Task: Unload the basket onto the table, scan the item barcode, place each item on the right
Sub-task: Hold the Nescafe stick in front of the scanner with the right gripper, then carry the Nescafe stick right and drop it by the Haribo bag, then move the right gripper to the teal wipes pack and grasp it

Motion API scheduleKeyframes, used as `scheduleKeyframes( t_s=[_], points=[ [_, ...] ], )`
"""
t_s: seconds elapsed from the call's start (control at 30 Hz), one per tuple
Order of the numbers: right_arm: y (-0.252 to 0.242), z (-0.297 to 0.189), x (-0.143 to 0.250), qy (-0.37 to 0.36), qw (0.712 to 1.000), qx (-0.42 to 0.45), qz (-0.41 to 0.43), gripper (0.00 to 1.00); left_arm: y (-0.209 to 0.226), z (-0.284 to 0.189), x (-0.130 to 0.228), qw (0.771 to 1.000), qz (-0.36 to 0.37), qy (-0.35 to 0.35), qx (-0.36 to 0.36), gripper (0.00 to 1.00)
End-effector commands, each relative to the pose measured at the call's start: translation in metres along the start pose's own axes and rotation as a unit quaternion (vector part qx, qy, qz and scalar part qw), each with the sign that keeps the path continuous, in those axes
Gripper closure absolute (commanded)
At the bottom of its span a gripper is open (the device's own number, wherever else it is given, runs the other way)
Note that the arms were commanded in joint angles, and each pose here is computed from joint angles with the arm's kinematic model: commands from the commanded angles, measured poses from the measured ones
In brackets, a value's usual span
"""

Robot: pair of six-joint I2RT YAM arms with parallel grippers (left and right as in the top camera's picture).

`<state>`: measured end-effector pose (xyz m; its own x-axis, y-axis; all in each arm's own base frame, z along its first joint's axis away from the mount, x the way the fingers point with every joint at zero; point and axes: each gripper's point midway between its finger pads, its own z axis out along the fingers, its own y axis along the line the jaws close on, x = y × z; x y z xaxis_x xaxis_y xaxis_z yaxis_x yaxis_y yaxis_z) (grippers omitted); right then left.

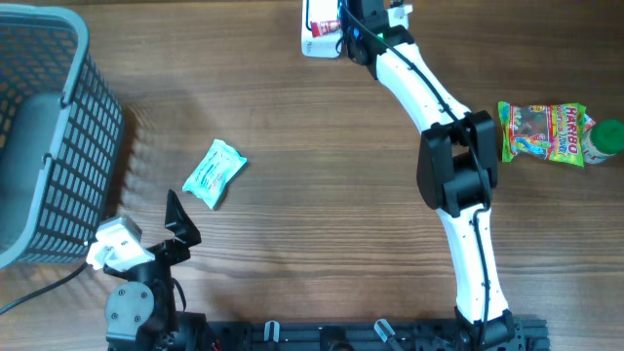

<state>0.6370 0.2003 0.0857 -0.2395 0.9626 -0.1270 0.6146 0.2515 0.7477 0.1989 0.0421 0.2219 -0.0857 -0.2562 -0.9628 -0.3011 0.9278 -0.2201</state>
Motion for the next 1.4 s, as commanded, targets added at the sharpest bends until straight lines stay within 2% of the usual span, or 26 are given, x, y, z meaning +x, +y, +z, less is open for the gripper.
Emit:
scheduleKeyframes(
  t_s=[0.0, 0.13, 0.33, 0.47, 0.53, 0.6, 0.73, 0.87, 0.9, 0.93, 0.97, 1.0, 1.03, 1.07, 1.2, 1.3, 1.37],
  points=[
    [0.01, -0.009, -0.003, 0.057, 0.997, -0.008, -0.042, 0.95, -0.001, 0.0, 0.002, 1.0, -0.003, 0.0, 0.005, 0.0],
    [0.015, -0.049, -0.035, 0.063, 0.993, 0.022, -0.094, 0.95, -0.001, 0.0, 0.002, 1.0, -0.003, 0.0, 0.005, 0.0],
    [-0.016, -0.137, -0.13, -0.019, 0.972, 0.151, -0.179, 0.95, -0.001, 0.0, 0.002, 1.0, -0.003, 0.0, 0.005, 0.0],
    [-0.082, -0.184, -0.216, -0.077, 0.919, 0.308, -0.233, 0.95, -0.001, 0.0, 0.002, 1.0, -0.003, 0.0, 0.005, 0.0],
    [-0.116, -0.185, -0.249, -0.077, 0.9, 0.355, -0.24, 0.95, -0.001, 0.0, 0.002, 1.0, -0.003, 0.0, 0.005, 0.0],
    [-0.14, -0.178, -0.267, -0.063, 0.896, 0.371, -0.237, 0.95, -0.001, 0.0, 0.002, 1.0, -0.003, 0.0, 0.005, 0.0],
    [-0.187, -0.146, -0.296, -0.028, 0.911, 0.357, -0.204, 0.95, -0.001, 0.0, 0.002, 1.0, -0.003, 0.0, 0.005, 0.0],
    [-0.208, -0.139, -0.315, -0.011, 0.928, 0.336, -0.159, 0.95, -0.001, 0.0, 0.002, 1.0, -0.003, 0.0, 0.005, 0.0],
    [-0.211, -0.142, -0.321, -0.011, 0.93, 0.335, -0.15, 0.89, -0.001, 0.0, 0.002, 1.0, -0.003, 0.0, 0.005, 0.0],
    [-0.216, -0.146, -0.327, -0.013, 0.93, 0.338, -0.143, 0.53, -0.001, 0.0, 0.002, 1.0, -0.003, 0.0, 0.005, 0.0],
    [-0.218, -0.153, -0.332, -0.012, 0.93, 0.341, -0.134, 0.25, -0.001, 0.0, 0.002, 1.0, -0.003, 0.0, 0.005, 0.0],
    [-0.221, -0.159, -0.336, -0.01, 0.93, 0.346, -0.127, 0.14, -0.001, 0.0, 0.002, 1.0, -0.003, 0.0, 0.005, 0.0],
    [-0.221, -0.165, -0.339, -0.01, 0.93, 0.347, -0.121, 0.11, -0.001, 0.0, 0.002, 1.0, -0.003, 0.0, 0.005, 0.0],
    [-0.215, -0.176, -0.344, -0.011, 0.931, 0.343, -0.123, 0.01, -0.001, 0.0, 0.002, 1.0, -0.003, 0.0, 0.005, 0.0],
    [-0.179, -0.212, -0.336, -0.019, 0.938, 0.317, -0.141, 0.0, -0.001, 0.0, 0.002, 1.0, -0.003, 0.0, 0.005, 0.0],
    [-0.133, -0.225, -0.288, 0.028, 0.953, 0.253, -0.167, 0.0, -0.001, 0.0, 0.002, 1.0, -0.003, 0.0, 0.005, 0.0],
    [-0.112, -0.226, -0.244, 0.067, 0.95, 0.23, -0.198, 0.0, -0.001, 0.0, 0.002, 1.0, -0.003, 0.0, 0.005, 0.0]
  ],
)
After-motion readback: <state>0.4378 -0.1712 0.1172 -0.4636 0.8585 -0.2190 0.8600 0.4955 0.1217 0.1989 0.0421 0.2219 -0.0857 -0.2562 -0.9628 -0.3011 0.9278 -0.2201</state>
